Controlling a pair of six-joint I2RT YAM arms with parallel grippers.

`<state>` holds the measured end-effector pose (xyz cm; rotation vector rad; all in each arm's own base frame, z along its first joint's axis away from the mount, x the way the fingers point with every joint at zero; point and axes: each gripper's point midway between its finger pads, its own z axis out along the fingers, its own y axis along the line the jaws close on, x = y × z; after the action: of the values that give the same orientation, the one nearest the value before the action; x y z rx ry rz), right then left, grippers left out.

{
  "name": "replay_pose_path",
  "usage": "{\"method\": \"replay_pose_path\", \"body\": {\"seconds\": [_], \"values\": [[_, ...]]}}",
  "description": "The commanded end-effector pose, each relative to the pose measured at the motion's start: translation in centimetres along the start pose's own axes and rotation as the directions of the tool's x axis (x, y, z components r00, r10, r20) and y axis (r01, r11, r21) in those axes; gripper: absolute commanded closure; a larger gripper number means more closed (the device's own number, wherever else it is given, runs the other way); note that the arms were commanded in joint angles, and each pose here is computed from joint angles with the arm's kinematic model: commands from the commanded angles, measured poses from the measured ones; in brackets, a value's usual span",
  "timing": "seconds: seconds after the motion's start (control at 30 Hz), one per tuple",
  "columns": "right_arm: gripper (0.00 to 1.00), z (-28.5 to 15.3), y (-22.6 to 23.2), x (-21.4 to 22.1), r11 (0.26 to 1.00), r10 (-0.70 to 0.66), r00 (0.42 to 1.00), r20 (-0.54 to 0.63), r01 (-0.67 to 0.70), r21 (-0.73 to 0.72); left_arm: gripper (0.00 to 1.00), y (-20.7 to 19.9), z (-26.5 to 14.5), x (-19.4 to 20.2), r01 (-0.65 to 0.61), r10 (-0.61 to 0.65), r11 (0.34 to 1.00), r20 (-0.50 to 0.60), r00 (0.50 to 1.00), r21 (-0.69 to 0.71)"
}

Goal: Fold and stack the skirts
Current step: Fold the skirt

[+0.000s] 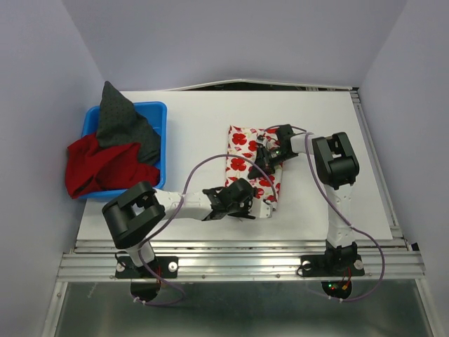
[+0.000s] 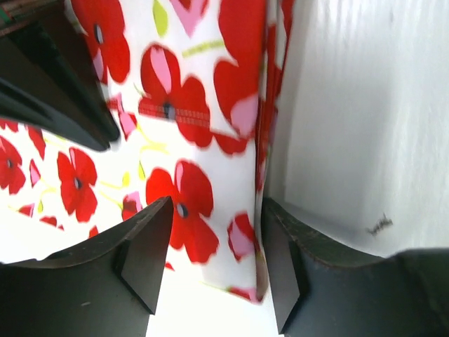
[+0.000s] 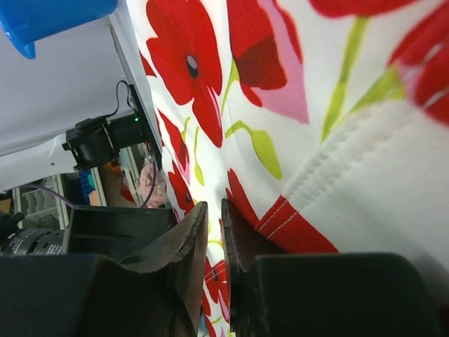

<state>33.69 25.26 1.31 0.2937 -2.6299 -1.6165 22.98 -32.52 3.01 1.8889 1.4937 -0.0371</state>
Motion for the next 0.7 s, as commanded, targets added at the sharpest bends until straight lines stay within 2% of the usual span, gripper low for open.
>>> {"method": "replay_pose_path", "body": {"seconds": [0.0,0.27,0.67], "values": [[0.78,1.3,-10.4,1.7,0.908,-0.042,0.998,-0.049,0.058,0.414,0.32,-1.0,-1.5,2.7,-0.048,0.047,0.999,-0.081,0.996,-0.019],[0.8,1.8,-10.9,1.7,0.885,-0.034,0.998,-0.059,0.058,0.463,0.27,-3.1,-2.6,6.1,-0.137,0.134,0.99,-0.13,0.982,-0.014],[0.82,2.7,-11.6,2.4,0.848,-0.03,0.995,-0.098,0.078,0.524,0.27,-1.0,1.4,1.8,-0.141,0.138,0.988,-0.052,0.989,-0.067]]}}
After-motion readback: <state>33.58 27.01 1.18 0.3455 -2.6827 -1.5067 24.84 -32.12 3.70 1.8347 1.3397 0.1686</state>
